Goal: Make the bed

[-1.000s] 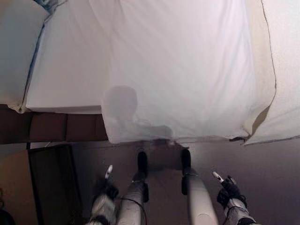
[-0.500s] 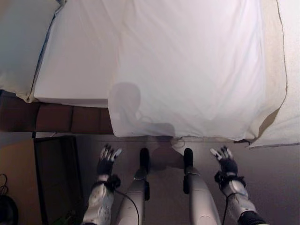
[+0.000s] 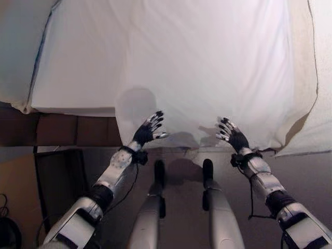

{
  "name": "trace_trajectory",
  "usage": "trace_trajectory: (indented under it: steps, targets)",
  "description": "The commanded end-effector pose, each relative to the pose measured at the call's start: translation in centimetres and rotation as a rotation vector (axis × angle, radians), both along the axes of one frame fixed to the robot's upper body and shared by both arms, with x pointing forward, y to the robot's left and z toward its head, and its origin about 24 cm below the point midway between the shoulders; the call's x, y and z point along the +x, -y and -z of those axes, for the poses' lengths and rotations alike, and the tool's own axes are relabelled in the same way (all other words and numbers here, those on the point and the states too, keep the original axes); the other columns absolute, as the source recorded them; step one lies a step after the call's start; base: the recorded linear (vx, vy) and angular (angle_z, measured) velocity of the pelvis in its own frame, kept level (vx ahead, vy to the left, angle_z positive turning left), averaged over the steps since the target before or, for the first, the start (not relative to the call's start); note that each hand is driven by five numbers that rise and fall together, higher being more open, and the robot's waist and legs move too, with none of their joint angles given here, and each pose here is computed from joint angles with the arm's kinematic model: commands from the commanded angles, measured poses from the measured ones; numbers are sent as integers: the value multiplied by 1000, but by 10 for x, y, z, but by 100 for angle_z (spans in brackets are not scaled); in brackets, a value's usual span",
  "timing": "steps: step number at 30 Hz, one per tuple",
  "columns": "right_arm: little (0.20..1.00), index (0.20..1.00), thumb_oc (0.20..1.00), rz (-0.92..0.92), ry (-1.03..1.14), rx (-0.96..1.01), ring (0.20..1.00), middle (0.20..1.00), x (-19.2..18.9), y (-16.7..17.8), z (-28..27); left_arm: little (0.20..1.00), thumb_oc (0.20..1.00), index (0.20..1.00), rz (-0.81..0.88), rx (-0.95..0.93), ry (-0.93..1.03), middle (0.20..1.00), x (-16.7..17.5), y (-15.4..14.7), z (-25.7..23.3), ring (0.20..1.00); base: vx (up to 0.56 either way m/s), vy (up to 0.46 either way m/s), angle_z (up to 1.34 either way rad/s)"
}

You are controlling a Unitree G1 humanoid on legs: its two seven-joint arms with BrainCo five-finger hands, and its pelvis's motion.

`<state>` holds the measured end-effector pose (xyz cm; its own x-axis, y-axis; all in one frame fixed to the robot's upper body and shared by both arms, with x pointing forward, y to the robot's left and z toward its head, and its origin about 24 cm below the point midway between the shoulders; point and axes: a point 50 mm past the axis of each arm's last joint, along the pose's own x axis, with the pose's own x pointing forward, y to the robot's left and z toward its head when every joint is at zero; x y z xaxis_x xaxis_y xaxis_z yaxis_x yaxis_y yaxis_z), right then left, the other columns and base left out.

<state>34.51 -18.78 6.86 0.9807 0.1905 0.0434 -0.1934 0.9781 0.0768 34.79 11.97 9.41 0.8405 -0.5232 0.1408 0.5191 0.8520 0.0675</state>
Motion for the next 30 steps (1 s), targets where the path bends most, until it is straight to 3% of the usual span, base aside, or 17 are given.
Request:
trace_trajectory:
  steps: [1,6,14,20,24,25,30]
  targets:
    - [1000,1000,1000,-82,60,119,1000,1000,7,-13,-21,1000,1000,1000,35,-33,64,1000,12,-1,-27,1000,-53,17,-5]
    - [1000,1000,1000,-97,97,158,1000,1000,18,-19,-39,1000,1000,1000,7,-38,101,1000,23,2,-44,1000,-51,5,-1]
    - [1000,1000,1000,43,209,144,1000,1000,51,-8,-99,1000,1000,1000,-256,62,261,1000,49,-1,-89,1000,-52,-6,2]
    - [1000,1000,1000,222,268,135,1000,1000,68,11,-144,1000,1000,1000,-461,50,278,1000,66,-22,-118,1000,-3,0,0]
    - [1000,1000,1000,295,285,83,1000,1000,70,21,-159,1000,1000,1000,-503,96,316,1000,69,-28,-133,1000,17,-7,0]
    - [1000,1000,1000,385,314,28,1000,1000,70,34,-175,1000,1000,1000,-597,97,329,1000,70,-48,-143,1000,45,-1,4]
    - [1000,1000,1000,521,367,12,1000,1000,64,58,-195,1000,1000,1000,-727,108,343,1000,68,-78,-152,1000,40,1,-2]
